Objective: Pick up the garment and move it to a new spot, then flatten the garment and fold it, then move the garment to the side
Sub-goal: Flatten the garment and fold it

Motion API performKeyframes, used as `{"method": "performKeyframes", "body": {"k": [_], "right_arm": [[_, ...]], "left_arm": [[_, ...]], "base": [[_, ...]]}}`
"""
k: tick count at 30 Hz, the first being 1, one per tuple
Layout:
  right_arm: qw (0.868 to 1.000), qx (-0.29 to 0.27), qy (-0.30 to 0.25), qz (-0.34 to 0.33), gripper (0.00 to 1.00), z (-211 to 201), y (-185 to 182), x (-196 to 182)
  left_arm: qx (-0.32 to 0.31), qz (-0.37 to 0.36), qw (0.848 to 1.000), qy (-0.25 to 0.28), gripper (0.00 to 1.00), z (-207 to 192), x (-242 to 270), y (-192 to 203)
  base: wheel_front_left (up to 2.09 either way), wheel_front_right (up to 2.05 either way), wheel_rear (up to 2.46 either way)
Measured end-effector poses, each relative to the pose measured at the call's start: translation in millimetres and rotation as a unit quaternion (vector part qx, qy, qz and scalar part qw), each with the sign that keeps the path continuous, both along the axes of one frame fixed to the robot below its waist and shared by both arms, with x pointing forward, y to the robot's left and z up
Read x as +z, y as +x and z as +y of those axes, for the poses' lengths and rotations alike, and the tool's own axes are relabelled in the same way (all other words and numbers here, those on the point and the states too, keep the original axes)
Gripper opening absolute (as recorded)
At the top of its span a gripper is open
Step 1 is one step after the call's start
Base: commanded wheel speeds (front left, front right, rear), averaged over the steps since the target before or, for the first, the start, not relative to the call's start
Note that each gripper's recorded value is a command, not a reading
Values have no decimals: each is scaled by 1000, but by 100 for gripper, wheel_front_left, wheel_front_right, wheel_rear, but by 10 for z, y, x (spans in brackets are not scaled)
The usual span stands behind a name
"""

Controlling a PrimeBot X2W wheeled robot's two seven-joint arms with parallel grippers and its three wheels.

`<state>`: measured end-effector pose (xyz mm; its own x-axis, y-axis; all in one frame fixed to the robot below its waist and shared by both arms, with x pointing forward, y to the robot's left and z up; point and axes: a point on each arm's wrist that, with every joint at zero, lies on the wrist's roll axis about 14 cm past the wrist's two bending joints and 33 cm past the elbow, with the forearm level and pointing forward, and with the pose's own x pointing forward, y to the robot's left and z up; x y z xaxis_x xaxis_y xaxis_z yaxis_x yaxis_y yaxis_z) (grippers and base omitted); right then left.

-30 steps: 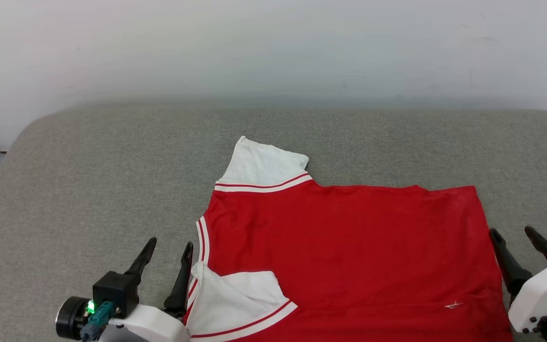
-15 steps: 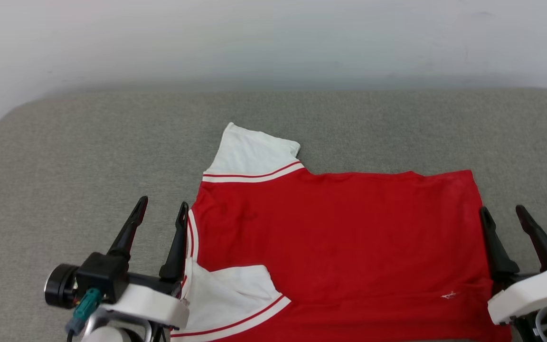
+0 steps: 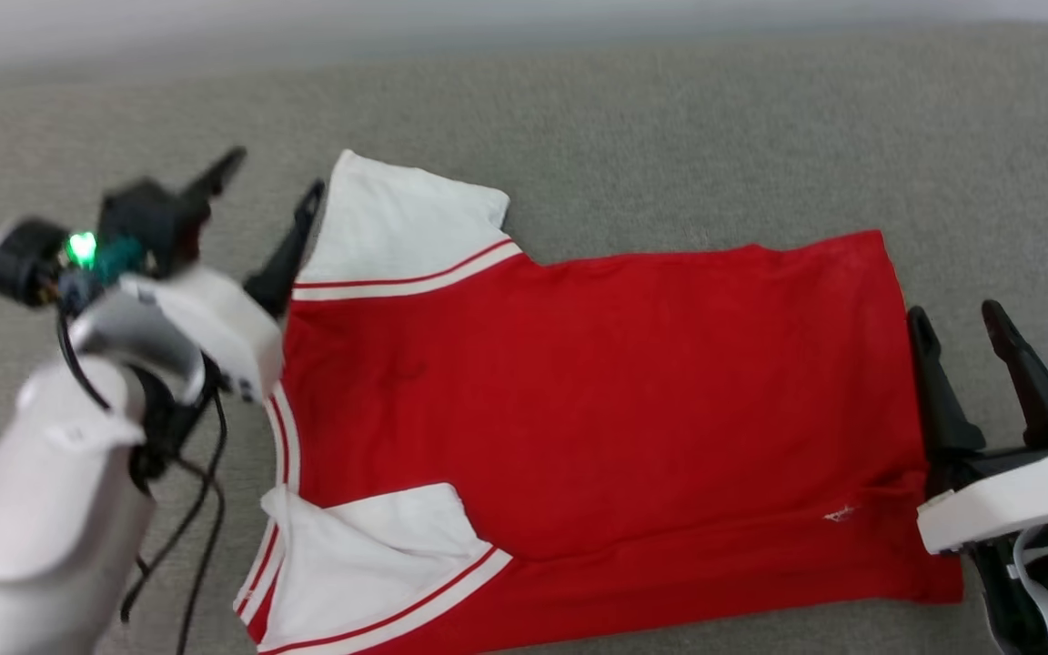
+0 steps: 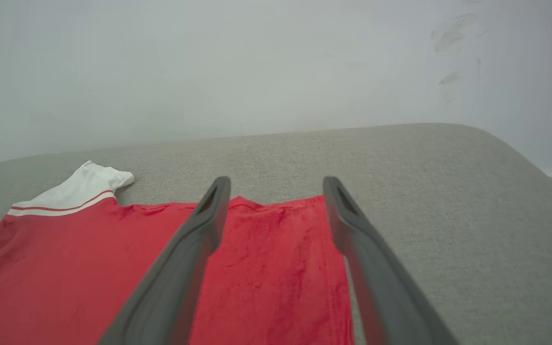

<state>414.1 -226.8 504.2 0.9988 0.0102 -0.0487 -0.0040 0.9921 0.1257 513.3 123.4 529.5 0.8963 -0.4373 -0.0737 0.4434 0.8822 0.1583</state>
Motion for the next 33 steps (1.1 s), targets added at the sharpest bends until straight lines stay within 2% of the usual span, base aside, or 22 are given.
{"method": "performKeyframes", "body": {"k": [6,9,12,17,29,30,31,32,33], "right_arm": [[1000,-9,1,23,100,-31,98,-226],[999,-15,0,34,100,-63,134,-343],[999,-20,2,38,100,-83,167,-415],[998,-34,0,52,100,-154,160,-547],[996,-47,-4,75,100,-229,173,-764],[996,-46,-4,74,100,-229,184,-766],[996,-46,-4,74,100,-230,193,-767],[996,-46,-4,75,100,-228,194,-775],[996,-46,-4,76,100,-227,194,-783]], "left_arm": [[-20,73,996,49,100,-117,-184,572],[-25,135,988,66,100,-186,-413,755],[-29,212,972,97,100,-179,-734,831],[-26,289,949,124,100,-150,-1052,965],[-6,369,919,142,100,-63,-1596,1128],[-6,372,918,140,91,-71,-1616,1131],[-6,377,916,139,22,-77,-1633,1130],[-7,382,914,138,0,-88,-1648,1126],[-9,390,911,136,0,-103,-1670,1106]], "base": [[0,0,0],[0,0,0],[0,0,0],[0,0,0],[0,0,0],[0,0,0],[0,0,0],[0,0,0],[0,0,0]]}}
